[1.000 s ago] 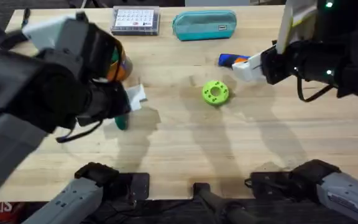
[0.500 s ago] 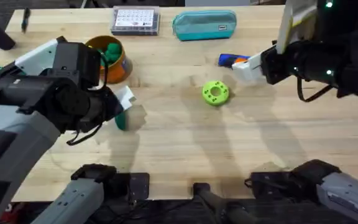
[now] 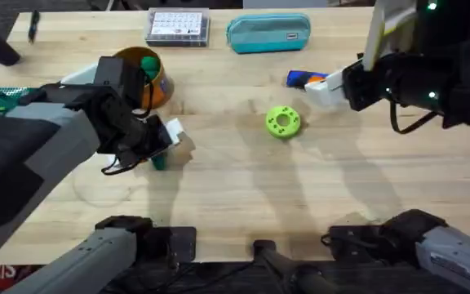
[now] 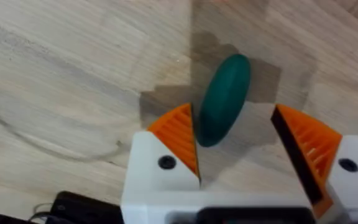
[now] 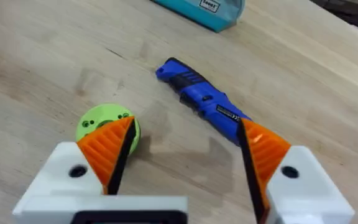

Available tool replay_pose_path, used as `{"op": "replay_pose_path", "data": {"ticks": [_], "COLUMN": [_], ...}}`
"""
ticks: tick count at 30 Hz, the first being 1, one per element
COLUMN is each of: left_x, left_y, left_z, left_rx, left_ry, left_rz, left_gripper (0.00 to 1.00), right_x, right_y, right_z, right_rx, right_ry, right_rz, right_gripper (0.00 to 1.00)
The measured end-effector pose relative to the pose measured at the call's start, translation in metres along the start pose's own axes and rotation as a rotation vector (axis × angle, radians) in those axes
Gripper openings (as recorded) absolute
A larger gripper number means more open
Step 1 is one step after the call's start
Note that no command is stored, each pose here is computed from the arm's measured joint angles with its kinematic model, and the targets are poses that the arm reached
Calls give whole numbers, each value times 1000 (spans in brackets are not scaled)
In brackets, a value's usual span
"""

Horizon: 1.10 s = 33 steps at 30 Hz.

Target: Pick up the gripper from the table and insert it into the empty holder that is missing its gripper. Then pick up a screw, insert it into the mounting hole, and use the screwdriver to tighten it. Finally, clean up the table by picking up the vegetable and placing it into the bucket.

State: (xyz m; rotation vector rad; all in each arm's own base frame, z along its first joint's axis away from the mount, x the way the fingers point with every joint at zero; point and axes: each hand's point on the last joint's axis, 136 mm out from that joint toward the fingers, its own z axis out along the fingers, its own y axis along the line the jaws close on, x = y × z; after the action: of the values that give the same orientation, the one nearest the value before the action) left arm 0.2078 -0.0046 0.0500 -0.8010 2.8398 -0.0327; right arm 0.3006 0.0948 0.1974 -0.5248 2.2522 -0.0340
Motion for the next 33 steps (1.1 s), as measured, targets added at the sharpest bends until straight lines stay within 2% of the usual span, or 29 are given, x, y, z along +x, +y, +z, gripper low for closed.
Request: {"op": "replay_pose_path", "data": {"ticks": [3, 5, 7, 8, 14, 17, 20, 23, 27, 30, 33], "left_x": [0, 0, 0, 0, 9, 8, -1, -22, -66, -95, -116], "left_y": [-1, 0, 0, 0, 5, 1, -9, -26, -51, -58, -61], "left_z": [0, 0, -1, -1, -8, -24, -51, -84, -120, -133, -139], "left_rx": [3, 3, 3, 5, -21, -13, 24, 93, 194, 217, 213], "left_ry": [2, 3, -1, -3, 45, 64, 61, -5, -192, -325, -416], "left_rz": [0, 1, 1, 3, 5, 5, 4, 8, 13, 3, -11], "left_gripper": [557, 341, 70, 28, 29, 29, 29, 29, 29, 29, 29], "right_x": [0, 0, 0, 0, 0, 0, 0, 0, 0, 0, 0], "right_y": [0, 0, 0, 0, 0, 0, 0, 0, 0, 0, 0], "right_z": [0, 0, 0, 0, 0, 0, 0, 0, 0, 0, 0], "right_rx": [0, 0, 0, 0, 0, 0, 0, 0, 0, 0, 0], "right_ry": [0, 0, 0, 0, 0, 0, 0, 0, 0, 0, 0], "right_rz": [0, 0, 0, 0, 0, 0, 0, 0, 0, 0, 0], "right_gripper": [969, 969, 969, 969, 969, 969, 969, 969, 969, 969, 969]}}
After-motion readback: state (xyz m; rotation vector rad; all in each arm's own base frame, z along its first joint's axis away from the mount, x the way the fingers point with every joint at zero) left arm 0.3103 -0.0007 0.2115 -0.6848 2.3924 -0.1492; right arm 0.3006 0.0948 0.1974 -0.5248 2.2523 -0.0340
